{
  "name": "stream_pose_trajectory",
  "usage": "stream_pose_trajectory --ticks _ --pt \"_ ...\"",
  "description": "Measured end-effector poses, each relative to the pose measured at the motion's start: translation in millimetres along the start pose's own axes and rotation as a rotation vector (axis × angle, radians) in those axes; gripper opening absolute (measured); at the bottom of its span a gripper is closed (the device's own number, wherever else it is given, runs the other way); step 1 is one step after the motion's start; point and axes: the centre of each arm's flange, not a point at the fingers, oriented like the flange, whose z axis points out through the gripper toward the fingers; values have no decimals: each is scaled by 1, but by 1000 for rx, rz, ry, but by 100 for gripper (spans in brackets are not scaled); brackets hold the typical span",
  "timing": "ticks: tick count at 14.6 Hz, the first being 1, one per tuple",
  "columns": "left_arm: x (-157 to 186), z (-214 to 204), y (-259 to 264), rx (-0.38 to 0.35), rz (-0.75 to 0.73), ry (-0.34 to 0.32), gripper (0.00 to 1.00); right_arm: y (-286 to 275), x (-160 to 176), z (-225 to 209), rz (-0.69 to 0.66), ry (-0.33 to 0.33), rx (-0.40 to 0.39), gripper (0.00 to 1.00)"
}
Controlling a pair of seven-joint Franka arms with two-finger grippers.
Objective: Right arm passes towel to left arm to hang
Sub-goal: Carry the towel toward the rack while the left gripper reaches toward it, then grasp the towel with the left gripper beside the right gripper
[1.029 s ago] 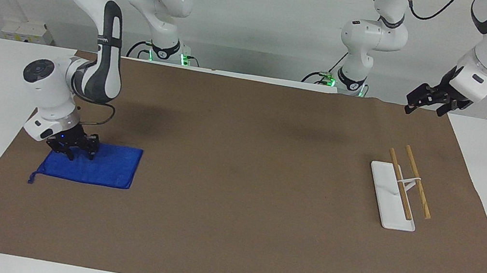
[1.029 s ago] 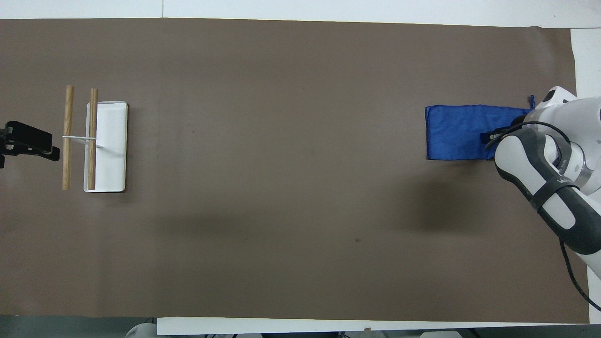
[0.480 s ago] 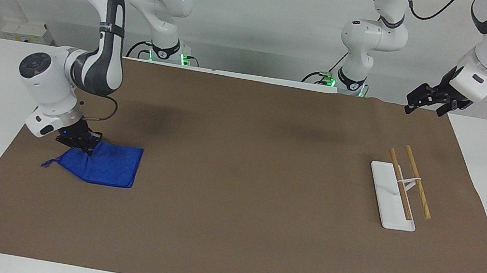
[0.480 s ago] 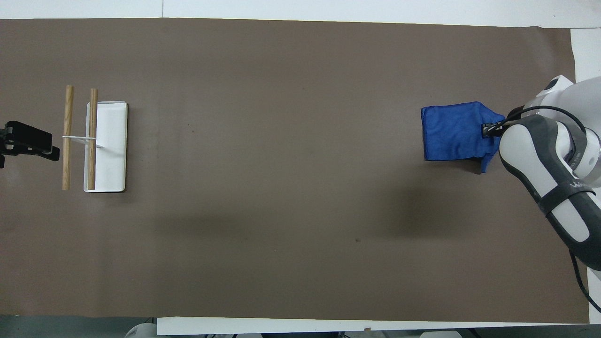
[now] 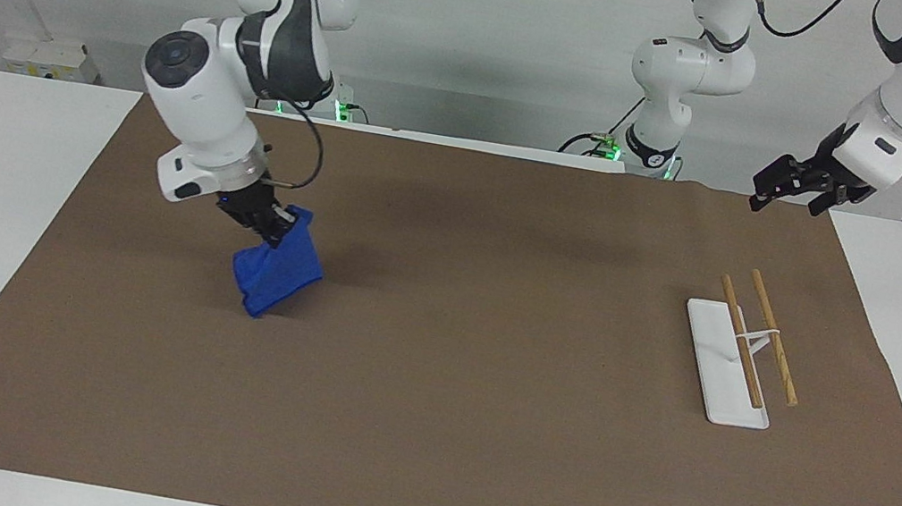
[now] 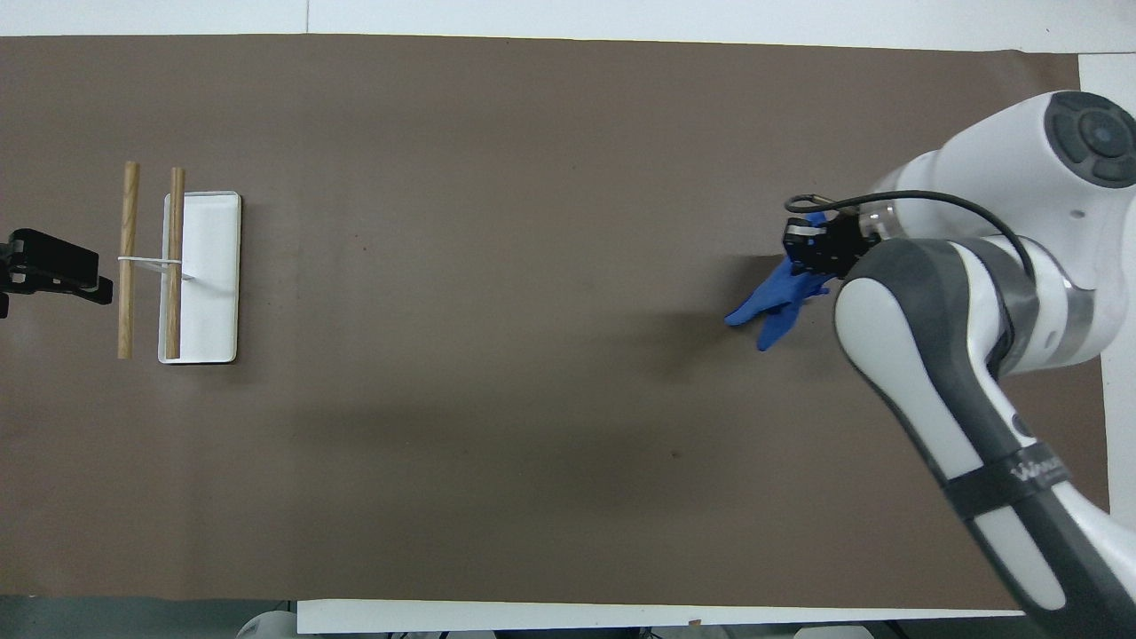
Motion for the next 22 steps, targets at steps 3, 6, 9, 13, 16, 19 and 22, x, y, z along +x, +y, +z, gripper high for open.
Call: stream_pose_trajectory --ticks 3,6,9,13,16,19,22 --pt "0 0 1 -1 1 -2 100 -72 -49 -12 229 -88 166 4" --pt "1 6 5 -9 -96 5 100 -131 -88 -20 406 -154 337 4" --pt "6 18 32 -129 -427 34 100 -188 -137 -20 525 -226 504 4" --pt "11 37 67 -225 -919 11 100 -231 -190 -14 650 -281 667 4" --pt "8 55 89 -226 -1220 -31 100 -243 -210 -11 683 -313 690 4" --pt "-1 64 100 -223 -1327 -54 100 -247 -213 -17 694 -327 697 4" --pt "-7 75 104 -266 -1394 -42 100 -249 -214 -20 693 -333 704 4"
